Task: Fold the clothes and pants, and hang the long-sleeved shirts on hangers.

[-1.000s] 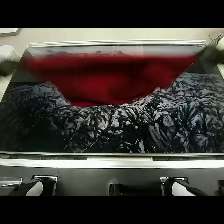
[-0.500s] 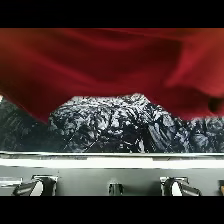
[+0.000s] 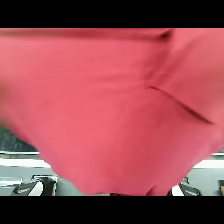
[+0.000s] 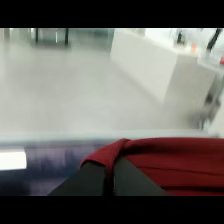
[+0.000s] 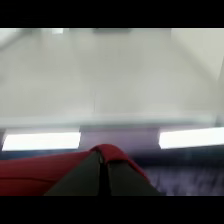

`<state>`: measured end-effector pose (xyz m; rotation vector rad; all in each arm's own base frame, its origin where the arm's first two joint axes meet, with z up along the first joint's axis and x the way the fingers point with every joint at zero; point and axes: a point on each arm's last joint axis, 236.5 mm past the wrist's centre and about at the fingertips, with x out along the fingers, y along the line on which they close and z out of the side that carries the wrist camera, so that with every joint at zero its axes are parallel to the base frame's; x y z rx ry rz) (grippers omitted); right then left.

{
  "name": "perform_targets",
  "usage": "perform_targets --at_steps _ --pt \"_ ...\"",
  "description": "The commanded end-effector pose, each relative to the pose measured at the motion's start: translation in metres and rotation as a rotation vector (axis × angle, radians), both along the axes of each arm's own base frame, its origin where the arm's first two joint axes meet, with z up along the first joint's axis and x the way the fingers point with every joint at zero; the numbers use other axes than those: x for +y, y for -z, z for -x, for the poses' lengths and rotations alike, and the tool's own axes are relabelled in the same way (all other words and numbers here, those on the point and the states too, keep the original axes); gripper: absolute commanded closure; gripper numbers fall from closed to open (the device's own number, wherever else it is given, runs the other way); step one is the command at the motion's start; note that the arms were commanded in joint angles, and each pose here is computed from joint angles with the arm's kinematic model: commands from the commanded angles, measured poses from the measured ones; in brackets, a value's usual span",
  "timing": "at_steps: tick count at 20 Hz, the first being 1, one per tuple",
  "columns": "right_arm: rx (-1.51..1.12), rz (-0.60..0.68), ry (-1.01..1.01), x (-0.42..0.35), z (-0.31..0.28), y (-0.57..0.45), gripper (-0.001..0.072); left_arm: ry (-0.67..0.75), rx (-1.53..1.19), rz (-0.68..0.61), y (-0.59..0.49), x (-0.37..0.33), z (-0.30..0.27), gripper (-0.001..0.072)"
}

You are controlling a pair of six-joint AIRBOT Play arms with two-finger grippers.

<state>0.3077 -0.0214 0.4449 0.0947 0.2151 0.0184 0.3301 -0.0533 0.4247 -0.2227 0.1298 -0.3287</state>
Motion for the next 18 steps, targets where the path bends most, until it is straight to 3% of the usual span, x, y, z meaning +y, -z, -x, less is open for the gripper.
perform_targets --at_steps 1,3,6,10,14,18 --pt "0.526 -0.196 -0.054 -0.015 -0.073 0.17 0.0673 0.052 0.446 0.057 0.17 0.003 -0.065 0.0689" --pt "0.679 -0.349 -0.081 -0.015 -0.122 0.257 0.0673 0.057 0.652 0.1 0.265 0.003 -0.091 0.0689" --pt "0.778 -0.479 -0.064 0.007 -0.189 0.355 0.0673 0.008 0.804 0.17 0.354 0.014 -0.133 0.0689" --pt "0.631 -0.609 0.001 0.045 -0.271 0.407 0.0671 -0.057 0.821 0.304 0.405 0.025 -0.192 0.0688" --pt "0.553 -0.646 0.052 0.051 -0.297 0.42 0.067 -0.091 0.773 0.45 0.412 0.022 -0.235 0.0688" --pt "0.707 -0.658 0.026 0.071 -0.279 0.461 0.067 -0.028 0.843 0.434 0.436 -0.012 -0.229 0.0687"
